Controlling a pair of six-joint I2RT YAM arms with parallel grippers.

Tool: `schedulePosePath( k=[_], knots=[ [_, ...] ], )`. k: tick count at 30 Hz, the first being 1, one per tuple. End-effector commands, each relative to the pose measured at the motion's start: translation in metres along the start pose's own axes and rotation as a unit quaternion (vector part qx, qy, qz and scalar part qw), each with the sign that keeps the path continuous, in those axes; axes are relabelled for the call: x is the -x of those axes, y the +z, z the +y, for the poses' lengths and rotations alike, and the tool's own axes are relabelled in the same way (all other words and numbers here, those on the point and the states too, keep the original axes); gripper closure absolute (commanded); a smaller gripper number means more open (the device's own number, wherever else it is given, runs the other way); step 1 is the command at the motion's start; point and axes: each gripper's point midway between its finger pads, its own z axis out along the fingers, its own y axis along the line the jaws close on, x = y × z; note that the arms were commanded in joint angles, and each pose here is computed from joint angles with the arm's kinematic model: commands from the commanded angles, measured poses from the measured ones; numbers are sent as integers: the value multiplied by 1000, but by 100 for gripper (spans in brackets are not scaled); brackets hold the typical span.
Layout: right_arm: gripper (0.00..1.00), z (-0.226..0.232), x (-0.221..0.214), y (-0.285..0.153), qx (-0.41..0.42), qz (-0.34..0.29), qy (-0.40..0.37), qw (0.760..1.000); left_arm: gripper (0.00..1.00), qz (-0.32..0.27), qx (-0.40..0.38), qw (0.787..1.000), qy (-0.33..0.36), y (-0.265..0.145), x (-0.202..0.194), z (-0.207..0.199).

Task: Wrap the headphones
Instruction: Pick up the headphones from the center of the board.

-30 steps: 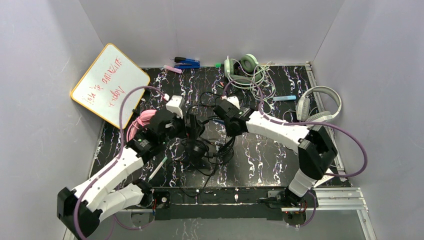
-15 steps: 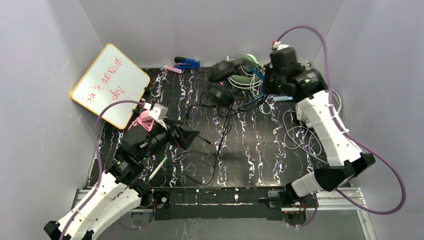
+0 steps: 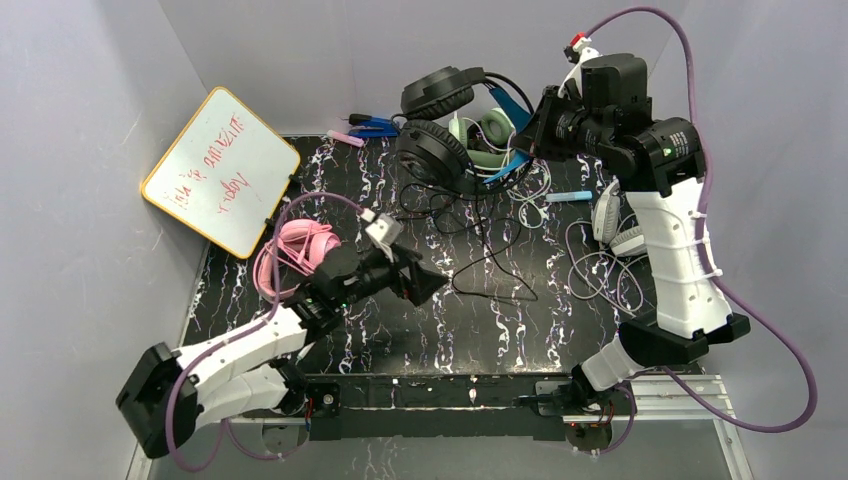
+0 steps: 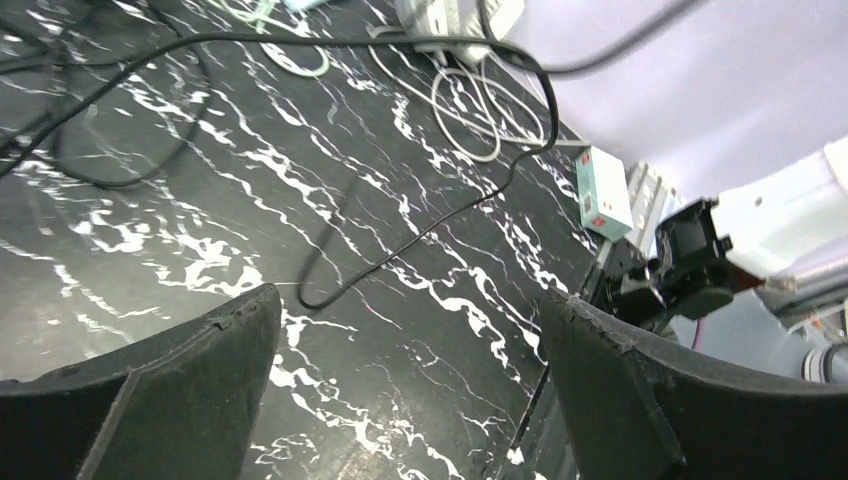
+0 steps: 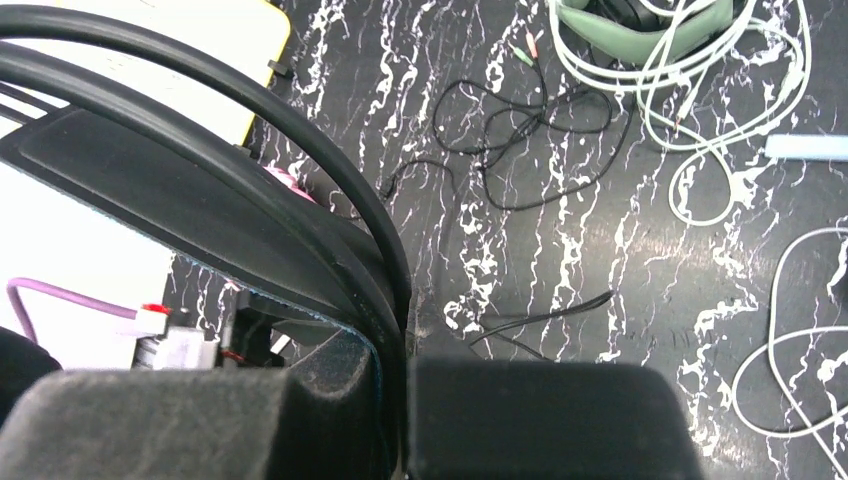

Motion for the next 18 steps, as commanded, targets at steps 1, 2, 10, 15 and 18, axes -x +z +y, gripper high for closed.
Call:
schedulePosePath(
  k=[1, 2, 10, 15, 18],
  knots=[
    [99, 17, 15, -12, 39, -35, 37, 998, 2, -27, -14, 999, 26, 18, -8, -11],
    [99, 16, 15, -11, 39, -36, 40, 998, 2, -28, -9, 999, 24, 22, -12, -10],
    [99, 14, 15, -14, 36, -45, 46, 997, 2, -53, 49, 993, 98, 47, -5, 8],
    [99, 17, 15, -24, 46, -53, 48, 996, 2, -64, 43, 970, 232, 64, -5, 18],
    [99, 18, 14, -30, 52, -58, 49, 996, 2, -54, 33, 952, 301, 78, -9, 22]
  ],
)
